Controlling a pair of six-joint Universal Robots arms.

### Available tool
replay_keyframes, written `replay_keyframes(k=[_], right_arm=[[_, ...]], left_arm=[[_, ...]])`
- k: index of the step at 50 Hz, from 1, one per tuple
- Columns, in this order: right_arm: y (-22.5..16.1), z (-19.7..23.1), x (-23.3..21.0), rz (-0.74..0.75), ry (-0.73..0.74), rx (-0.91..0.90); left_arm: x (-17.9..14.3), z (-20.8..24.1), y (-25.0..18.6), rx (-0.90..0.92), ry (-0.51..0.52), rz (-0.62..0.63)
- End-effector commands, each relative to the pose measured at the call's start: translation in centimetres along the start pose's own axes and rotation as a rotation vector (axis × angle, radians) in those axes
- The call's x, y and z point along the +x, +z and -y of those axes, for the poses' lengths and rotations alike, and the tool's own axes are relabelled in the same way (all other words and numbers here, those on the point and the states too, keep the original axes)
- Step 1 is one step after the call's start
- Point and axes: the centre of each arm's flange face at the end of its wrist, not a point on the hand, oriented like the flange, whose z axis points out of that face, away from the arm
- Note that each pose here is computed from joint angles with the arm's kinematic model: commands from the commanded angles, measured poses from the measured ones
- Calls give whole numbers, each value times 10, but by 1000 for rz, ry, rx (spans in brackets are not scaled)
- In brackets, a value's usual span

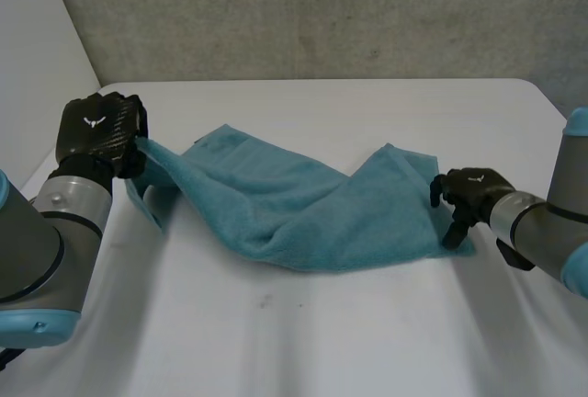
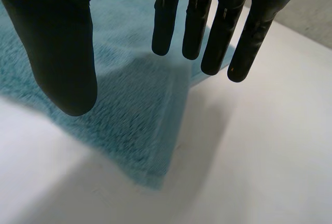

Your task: Fold the laundry

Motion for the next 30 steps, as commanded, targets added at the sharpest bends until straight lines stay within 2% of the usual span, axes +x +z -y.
replay_keyframes(k=[1,23,30], right_arm=[[-1,-10,-6,43,2,-5],[19,-21,-6,38,-7,15],[15,-8,1,3,-14,66]], left_arm=[[-4,-2,2,-4,1,11],[-2,-9,3,-25,2,7],[-2,-9,3,-25,5,7]])
